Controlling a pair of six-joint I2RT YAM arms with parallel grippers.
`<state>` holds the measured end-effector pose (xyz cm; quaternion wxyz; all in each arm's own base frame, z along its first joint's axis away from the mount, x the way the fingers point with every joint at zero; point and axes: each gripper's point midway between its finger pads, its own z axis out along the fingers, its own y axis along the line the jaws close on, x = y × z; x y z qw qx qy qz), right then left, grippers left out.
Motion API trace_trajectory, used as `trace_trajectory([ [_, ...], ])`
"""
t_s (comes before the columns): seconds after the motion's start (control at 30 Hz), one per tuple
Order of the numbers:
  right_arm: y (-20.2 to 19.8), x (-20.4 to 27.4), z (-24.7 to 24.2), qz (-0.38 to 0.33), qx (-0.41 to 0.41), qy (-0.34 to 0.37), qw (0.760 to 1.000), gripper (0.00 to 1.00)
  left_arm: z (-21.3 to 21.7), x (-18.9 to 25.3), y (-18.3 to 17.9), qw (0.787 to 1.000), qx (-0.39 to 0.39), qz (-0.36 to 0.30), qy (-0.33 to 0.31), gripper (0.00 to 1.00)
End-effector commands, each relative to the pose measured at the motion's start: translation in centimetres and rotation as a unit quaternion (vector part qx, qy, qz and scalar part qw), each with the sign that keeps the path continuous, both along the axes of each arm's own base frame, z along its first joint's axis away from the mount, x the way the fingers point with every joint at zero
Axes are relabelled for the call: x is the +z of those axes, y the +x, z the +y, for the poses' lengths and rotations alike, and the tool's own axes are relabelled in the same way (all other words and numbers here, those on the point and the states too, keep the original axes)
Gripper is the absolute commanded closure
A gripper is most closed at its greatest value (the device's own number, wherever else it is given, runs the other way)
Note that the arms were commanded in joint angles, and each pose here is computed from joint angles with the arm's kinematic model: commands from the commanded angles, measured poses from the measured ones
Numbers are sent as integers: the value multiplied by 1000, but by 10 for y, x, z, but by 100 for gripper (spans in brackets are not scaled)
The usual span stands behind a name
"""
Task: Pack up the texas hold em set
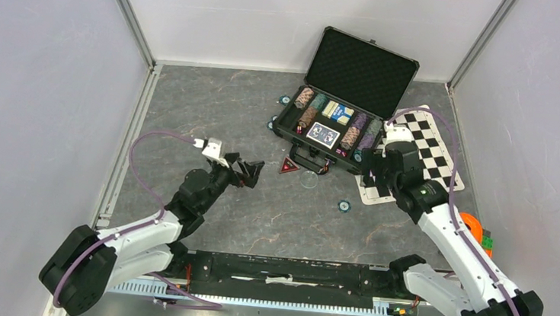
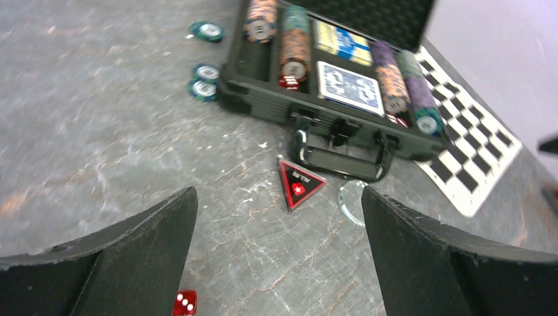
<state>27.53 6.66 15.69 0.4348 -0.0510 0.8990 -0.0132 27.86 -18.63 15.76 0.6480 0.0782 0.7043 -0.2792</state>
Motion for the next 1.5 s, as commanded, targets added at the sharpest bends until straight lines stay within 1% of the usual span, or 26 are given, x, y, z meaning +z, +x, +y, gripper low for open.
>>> trace_trajectory([
  [0.0,-20,-17,1,56,-36,33,997,2,27,7,19,983,132,85,-98,0],
  [0.07,-29,-31,10,90,-19,48,995,2,20,11,18,987,109,86,-78,0],
  [0.2,-49,-66,38,143,25,101,984,2,20,14,14,988,102,82,-78,0],
  [0.27,-55,-80,49,160,36,113,980,2,22,18,11,990,97,70,-79,0],
  [0.33,-58,-91,54,176,36,111,978,2,24,21,7,990,94,57,-86,0],
  [0.47,-56,-103,65,193,34,101,975,5,28,23,5,989,98,41,-102,0],
  [0.57,-52,-108,70,201,23,93,975,12,26,22,6,990,95,45,-99,0],
  [0.7,-49,-115,80,216,21,105,970,18,21,21,7,991,87,49,-93,0],
  [0.77,-46,-117,82,220,11,108,970,23,21,21,8,991,86,47,-93,0],
  [0.8,-44,-117,83,221,8,106,969,24,21,21,8,991,86,47,-94,0],
  [1.0,-41,-123,87,246,-4,81,966,26,21,21,8,991,86,45,-95,0],
  [1.1,-41,-127,90,254,-9,80,964,28,20,21,8,991,85,45,-96,0],
  [1.13,-39,-129,89,256,-13,77,964,31,20,21,8,991,85,45,-96,0],
  [1.17,-38,-129,88,256,-17,73,964,32,20,21,8,991,84,45,-96,0],
  [1.37,-39,-137,77,263,-39,45,963,34,20,22,7,991,84,45,-97,0],
  [1.4,-40,-138,77,264,-39,44,963,38,20,22,8,991,85,44,-98,0],
  [1.47,-42,-140,76,268,-42,44,962,38,20,21,8,991,84,46,-97,0],
])
